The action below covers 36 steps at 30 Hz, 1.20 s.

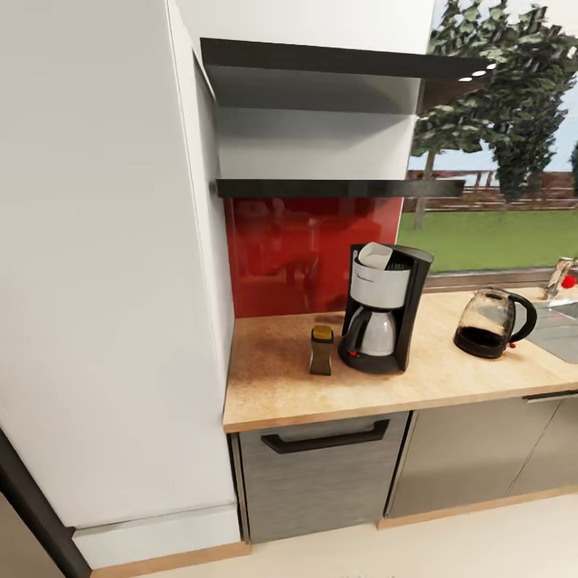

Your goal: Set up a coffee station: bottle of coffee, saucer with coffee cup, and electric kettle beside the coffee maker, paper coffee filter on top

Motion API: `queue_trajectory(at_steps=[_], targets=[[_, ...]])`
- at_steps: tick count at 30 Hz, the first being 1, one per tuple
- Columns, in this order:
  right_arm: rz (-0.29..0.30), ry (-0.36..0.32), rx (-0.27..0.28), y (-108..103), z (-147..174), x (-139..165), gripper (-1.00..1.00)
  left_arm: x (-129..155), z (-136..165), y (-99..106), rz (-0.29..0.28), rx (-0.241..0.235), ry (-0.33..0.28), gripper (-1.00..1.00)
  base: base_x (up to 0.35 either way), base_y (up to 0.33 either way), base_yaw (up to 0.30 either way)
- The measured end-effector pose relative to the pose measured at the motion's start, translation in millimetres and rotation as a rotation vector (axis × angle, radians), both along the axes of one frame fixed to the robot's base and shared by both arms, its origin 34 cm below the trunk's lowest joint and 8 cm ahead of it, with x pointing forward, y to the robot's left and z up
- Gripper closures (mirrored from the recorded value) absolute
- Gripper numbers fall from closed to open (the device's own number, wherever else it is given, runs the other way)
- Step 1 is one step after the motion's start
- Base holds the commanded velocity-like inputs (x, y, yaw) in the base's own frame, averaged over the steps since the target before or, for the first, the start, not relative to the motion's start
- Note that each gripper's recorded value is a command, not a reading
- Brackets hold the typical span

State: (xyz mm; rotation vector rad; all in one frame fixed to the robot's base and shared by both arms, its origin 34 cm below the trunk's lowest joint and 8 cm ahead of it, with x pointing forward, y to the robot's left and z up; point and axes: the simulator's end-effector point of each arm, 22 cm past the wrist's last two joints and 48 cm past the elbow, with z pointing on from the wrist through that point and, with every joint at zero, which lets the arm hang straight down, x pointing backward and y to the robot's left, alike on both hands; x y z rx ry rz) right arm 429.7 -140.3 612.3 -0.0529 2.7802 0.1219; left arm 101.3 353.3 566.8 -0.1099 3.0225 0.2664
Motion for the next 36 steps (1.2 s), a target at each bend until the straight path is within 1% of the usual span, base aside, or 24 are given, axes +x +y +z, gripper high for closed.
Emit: queue_trajectory(at_steps=[19, 36], targets=[[-0.004, 0.017, -0.005, -4.3, -5.0, -11.8, -1.0, -0.3, 0.0, 0.2, 0.0, 0.0, 0.0, -1.0, 0.0, 0.0, -0.266], [-0.006, 0.021, -0.009, -7.6, -6.6, -14.8, -1.0, -0.1, 0.1, 0.3, 0.001, 0.001, 0.0, -1.0, 0.0, 0.0, -0.266]])
